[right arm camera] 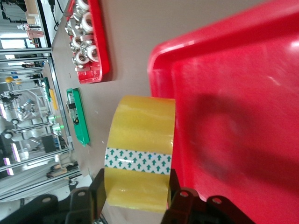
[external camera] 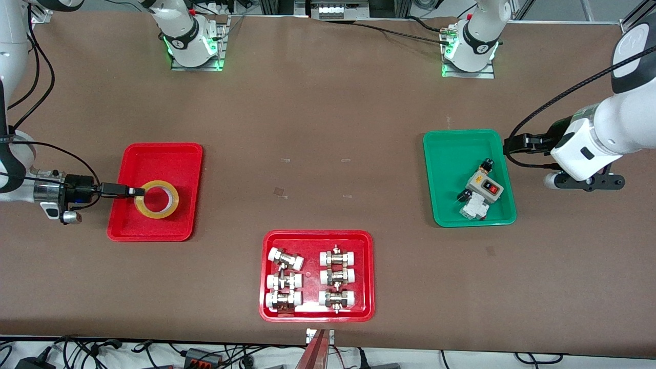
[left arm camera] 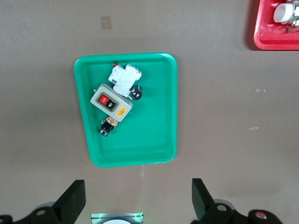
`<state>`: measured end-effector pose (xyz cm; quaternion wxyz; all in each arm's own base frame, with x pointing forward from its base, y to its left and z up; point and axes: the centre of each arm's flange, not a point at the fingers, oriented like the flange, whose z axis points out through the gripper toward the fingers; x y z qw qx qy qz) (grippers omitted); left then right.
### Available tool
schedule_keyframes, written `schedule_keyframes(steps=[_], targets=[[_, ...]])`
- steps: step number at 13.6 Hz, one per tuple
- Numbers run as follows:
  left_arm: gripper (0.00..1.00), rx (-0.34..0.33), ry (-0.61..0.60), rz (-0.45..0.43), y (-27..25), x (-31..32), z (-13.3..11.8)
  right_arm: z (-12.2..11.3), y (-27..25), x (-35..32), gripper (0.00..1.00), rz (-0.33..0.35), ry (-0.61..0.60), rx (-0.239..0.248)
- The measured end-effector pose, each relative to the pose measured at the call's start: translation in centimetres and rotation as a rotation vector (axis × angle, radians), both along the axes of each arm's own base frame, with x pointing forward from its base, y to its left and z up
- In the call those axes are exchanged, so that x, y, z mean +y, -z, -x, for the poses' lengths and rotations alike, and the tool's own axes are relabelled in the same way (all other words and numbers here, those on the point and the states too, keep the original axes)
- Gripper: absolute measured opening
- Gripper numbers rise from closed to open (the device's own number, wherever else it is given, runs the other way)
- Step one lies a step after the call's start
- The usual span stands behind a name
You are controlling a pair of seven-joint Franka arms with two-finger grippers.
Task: Left arm passes tape to right arm into tray
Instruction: 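Lower the tape roll into the empty red tray with the right gripper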
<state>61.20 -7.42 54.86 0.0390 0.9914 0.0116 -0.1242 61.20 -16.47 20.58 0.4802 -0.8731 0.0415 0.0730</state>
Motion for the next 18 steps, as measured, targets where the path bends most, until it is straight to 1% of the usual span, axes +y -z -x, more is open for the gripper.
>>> schedule_keyframes(steps=[2,4,6,8,11,12,13,14,16,18], targets=[[1.0,0.008,0.002,-0.002,0.2,-0.1,0.1,0.4,0.7,-0.6,0.54,0.002,-0.003,0.016],[1.0,0.032,-0.006,-0.008,0.4,0.4,0.3,0.7,0.9,-0.9,0.54,0.012,-0.012,0.022],[1.0,0.033,-0.025,-0.016,0.5,1.4,0.2,1.2,1.3,-1.3,0.54,0.016,-0.025,0.04],[1.0,0.012,-0.016,-0.068,0.5,1.9,0.0,1.8,1.9,-1.7,0.54,0.017,-0.048,0.064],[1.0,-0.007,0.022,-0.122,0.6,1.6,-0.3,2.3,2.6,-2.1,0.54,0.02,-0.056,0.083],[1.0,-0.015,0.033,-0.136,0.3,1.3,-0.3,2.4,2.9,-2.1,0.61,0.019,-0.057,0.088],[1.0,-0.022,0.038,-0.123,-0.2,1.2,-0.1,2.5,3.2,-2.1,0.69,0.022,-0.062,0.094],[1.0,-0.029,0.044,-0.103,-0.8,1.4,0.1,2.7,3.3,-2.2,0.81,0.036,-0.078,0.1],[1.0,-0.044,0.061,-0.083,-1.8,1.9,0.4,2.7,3.6,-2.1,1.0,0.093,-0.127,0.108],[1.0,-0.058,0.062,-0.071,-2.7,2.0,0.8,2.1,3.7,-1.2,1.0,0.159,-0.178,0.099]])
